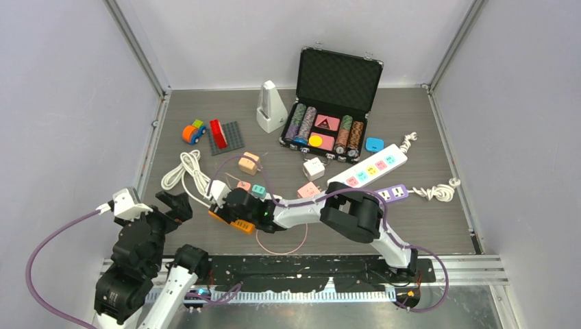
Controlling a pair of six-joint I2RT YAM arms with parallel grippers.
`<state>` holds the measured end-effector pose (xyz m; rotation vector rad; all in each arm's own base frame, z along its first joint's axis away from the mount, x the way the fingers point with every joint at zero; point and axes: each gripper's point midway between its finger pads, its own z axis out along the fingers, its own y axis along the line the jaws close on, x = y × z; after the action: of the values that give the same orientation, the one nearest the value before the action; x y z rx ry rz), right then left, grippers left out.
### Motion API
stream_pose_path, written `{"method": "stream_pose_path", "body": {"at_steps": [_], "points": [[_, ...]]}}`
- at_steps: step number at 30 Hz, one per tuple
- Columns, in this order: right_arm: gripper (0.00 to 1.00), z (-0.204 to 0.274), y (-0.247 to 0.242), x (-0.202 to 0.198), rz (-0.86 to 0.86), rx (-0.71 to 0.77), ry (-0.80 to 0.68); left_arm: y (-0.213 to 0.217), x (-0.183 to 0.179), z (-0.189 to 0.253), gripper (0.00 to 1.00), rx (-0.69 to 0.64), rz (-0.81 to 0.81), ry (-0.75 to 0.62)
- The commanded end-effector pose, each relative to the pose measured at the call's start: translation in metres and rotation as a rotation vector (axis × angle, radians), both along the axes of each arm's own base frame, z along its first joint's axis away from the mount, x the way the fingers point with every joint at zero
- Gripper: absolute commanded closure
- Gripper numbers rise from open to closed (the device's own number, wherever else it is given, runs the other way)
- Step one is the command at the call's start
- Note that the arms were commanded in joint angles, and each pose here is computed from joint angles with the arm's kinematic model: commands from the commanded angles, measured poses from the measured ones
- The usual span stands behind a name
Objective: Insert the plug
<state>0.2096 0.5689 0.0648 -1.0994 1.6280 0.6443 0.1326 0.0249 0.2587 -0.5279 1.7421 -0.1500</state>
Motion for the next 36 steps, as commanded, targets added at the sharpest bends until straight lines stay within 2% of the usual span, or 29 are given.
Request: {"method": "stream_pose_path", "body": {"at_steps": [1, 2, 4, 8, 13, 16, 27, 29, 32, 36], "points": [[0.43, -0.035, -0.035, -0.020, 0.008, -0.263, 0.119, 0.003, 0.000, 0.014, 0.01, -0.009, 0.014, -0.056], [0.34, -0.029, -0.032, -0.021, 0.011, -0.251, 0.124, 0.005, -0.001, 0.016, 0.01, -0.009, 0.019, -0.058], [0.23, -0.011, -0.024, -0.021, 0.024, -0.215, 0.130, 0.007, -0.003, 0.020, 0.01, -0.006, 0.029, -0.068], [0.13, 0.024, -0.013, -0.022, 0.046, -0.159, 0.140, 0.013, -0.008, 0.030, 0.01, 0.002, 0.044, -0.094], [0.12, 0.042, -0.013, -0.019, 0.045, -0.185, 0.155, 0.016, -0.011, 0.032, 0.01, 0.008, 0.054, -0.103], [0.15, 0.041, -0.014, -0.019, 0.042, -0.197, 0.158, 0.016, -0.012, 0.031, 0.01, 0.009, 0.054, -0.102], [0.33, 0.067, -0.009, -0.010, -0.038, -0.096, 0.191, 0.016, -0.011, 0.029, 0.01, 0.008, 0.053, -0.096], [0.33, 0.074, -0.007, -0.010, -0.040, -0.073, 0.192, 0.016, -0.011, 0.028, 0.01, 0.009, 0.052, -0.094], [0.22, 0.079, -0.005, -0.012, -0.022, -0.060, 0.187, 0.016, -0.011, 0.028, 0.01, 0.009, 0.052, -0.095], [0.15, 0.083, -0.001, -0.016, 0.009, -0.060, 0.163, 0.016, -0.012, 0.029, 0.01, 0.007, 0.052, -0.098]]}}
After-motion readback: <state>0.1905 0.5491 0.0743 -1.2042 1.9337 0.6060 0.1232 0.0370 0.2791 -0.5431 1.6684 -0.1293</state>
